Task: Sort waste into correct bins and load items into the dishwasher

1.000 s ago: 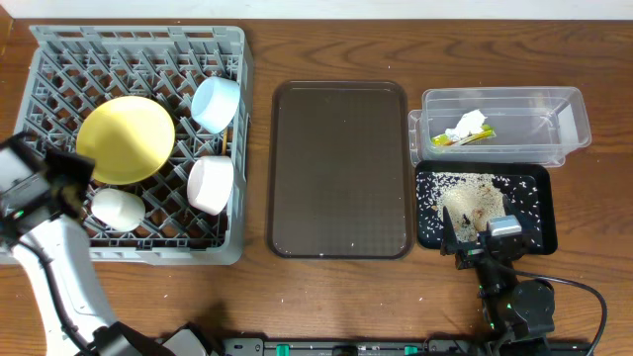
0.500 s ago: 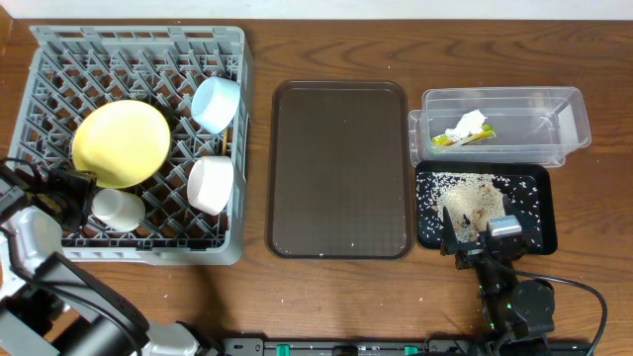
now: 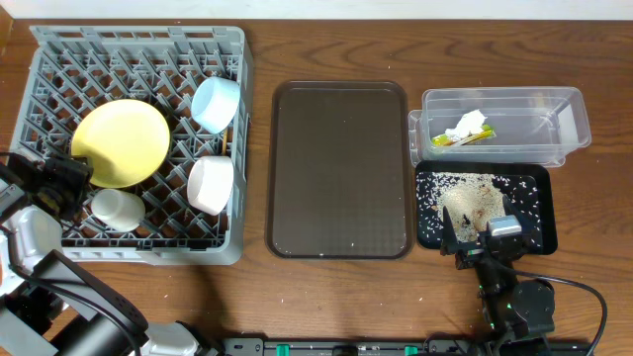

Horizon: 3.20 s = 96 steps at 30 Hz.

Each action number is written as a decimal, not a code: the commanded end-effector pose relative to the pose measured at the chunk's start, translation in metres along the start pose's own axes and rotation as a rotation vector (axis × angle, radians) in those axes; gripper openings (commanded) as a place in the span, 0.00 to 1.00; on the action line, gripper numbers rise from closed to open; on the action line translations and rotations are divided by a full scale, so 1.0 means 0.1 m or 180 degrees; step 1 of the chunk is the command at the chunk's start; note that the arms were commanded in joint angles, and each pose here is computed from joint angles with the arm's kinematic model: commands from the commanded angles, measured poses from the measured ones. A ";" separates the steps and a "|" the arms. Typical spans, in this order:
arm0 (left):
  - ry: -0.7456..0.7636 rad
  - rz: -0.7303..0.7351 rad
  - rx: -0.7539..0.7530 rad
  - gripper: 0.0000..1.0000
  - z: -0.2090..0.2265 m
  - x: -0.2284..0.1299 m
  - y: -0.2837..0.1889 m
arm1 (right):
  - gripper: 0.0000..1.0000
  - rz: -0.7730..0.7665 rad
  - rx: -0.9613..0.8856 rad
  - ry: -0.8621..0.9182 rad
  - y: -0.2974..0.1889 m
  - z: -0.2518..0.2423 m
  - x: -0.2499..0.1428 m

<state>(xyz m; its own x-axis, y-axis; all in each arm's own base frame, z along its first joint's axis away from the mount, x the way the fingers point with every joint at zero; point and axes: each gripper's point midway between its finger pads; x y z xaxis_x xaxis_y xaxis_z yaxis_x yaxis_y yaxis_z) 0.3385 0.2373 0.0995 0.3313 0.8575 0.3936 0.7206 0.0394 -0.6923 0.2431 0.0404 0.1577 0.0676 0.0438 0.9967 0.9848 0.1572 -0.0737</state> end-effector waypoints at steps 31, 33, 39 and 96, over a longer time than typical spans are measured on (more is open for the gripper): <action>0.1075 -0.0519 0.0068 0.08 -0.39 0.28 -0.39 | 0.99 0.0001 -0.0021 0.0039 0.00 -0.02 -0.01; 0.1301 -0.0575 0.0308 0.08 -0.40 0.28 -0.38 | 0.99 0.0001 -0.0021 0.0039 0.00 -0.02 -0.01; 0.2041 -0.0713 0.0867 0.08 -0.61 0.20 -0.31 | 0.99 0.0001 -0.0021 0.0039 0.00 -0.02 -0.01; -0.0032 0.0081 0.0606 0.36 -0.09 -0.27 0.02 | 0.99 0.0001 -0.0021 0.0039 0.00 -0.02 -0.01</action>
<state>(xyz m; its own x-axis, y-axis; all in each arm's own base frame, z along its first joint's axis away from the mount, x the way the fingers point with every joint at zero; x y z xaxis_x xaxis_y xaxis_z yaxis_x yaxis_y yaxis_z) 0.3333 0.2128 0.0994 0.3372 0.8505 0.4037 0.5778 0.1516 -0.8020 0.2431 0.0405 0.1578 0.0673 0.0437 0.9968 0.9848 0.1575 -0.0734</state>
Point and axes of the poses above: each gripper's point midway between its finger pads, its own y axis out along the fingers, its own z axis along the line the jaws close on, x = y × z, and after that the axes turned 3 degrees about y, right-handed
